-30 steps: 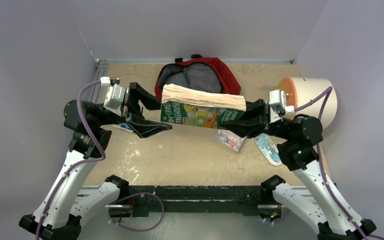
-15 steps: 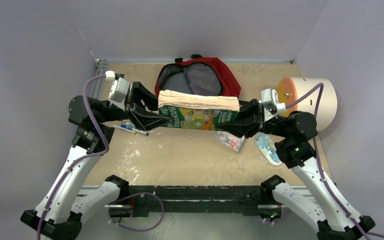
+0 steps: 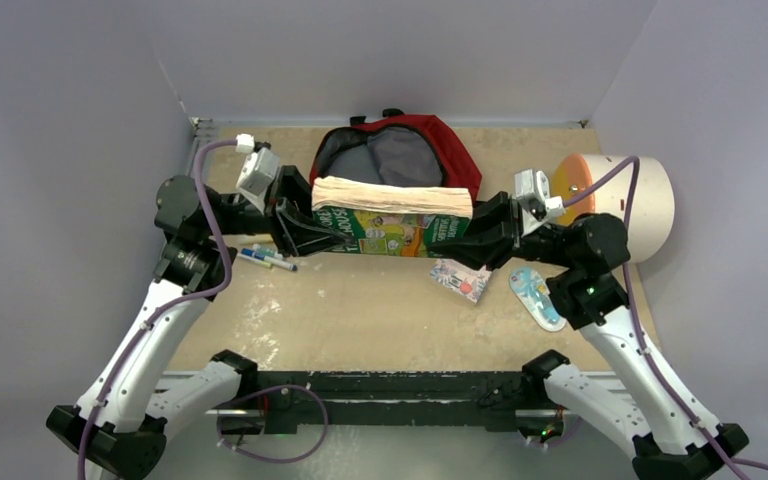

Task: Pack the student bag
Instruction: Pick up the book from the center of the board, then place the book in the student bag.

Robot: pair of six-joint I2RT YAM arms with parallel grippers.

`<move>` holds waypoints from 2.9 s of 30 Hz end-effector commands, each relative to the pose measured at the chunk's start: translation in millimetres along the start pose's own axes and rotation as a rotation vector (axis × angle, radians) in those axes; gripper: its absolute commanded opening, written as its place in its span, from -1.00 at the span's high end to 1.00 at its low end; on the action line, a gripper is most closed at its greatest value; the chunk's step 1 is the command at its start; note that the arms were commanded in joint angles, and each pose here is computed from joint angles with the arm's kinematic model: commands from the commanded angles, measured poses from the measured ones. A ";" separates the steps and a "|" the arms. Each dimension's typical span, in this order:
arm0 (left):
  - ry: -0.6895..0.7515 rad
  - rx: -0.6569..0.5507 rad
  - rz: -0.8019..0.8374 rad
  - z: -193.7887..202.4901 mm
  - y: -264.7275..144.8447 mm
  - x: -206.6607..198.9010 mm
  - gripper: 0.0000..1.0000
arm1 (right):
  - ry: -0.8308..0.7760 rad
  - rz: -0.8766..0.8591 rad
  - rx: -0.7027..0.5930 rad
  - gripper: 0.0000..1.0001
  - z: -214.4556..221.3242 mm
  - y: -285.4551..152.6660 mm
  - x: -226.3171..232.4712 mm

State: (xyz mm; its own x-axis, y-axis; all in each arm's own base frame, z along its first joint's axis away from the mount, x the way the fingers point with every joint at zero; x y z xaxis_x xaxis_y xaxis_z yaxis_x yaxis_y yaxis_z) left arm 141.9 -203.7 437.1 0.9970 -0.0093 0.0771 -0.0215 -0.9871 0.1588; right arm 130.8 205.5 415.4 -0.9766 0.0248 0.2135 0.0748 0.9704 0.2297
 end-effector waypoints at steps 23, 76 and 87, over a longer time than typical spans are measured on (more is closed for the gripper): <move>-0.334 0.133 -0.280 16.1 4.4 51.3 1.00 | -0.017 0.303 -0.180 -0.27 -44.0 -0.1 -34.8; -0.756 0.193 -1.116 107.0 -121.7 116.7 1.00 | -0.191 1.657 0.598 -0.53 230.4 45.4 -419.7; -0.790 0.174 -1.084 117.3 -118.5 117.5 1.00 | -0.242 1.679 0.604 0.07 238.7 41.9 -428.2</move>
State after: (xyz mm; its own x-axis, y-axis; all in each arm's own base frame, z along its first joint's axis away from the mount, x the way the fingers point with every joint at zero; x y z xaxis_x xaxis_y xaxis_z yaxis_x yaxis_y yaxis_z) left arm 260.7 -101.7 280.1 0.1696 0.7837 -0.5976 0.6972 -0.5240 -0.4893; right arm 495.7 296.6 77.2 -0.0190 0.9457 -0.3245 0.8570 -0.1518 -0.4925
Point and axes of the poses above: each gripper's point midway between its finger pads, its own y axis out along the fingers, its own x axis along the line the jaws close on, z = x × y, the point moved 4 cm from there along -y, back along the fingers, and after that the axes turned 12 degrees about y, right-handed, at the moved point
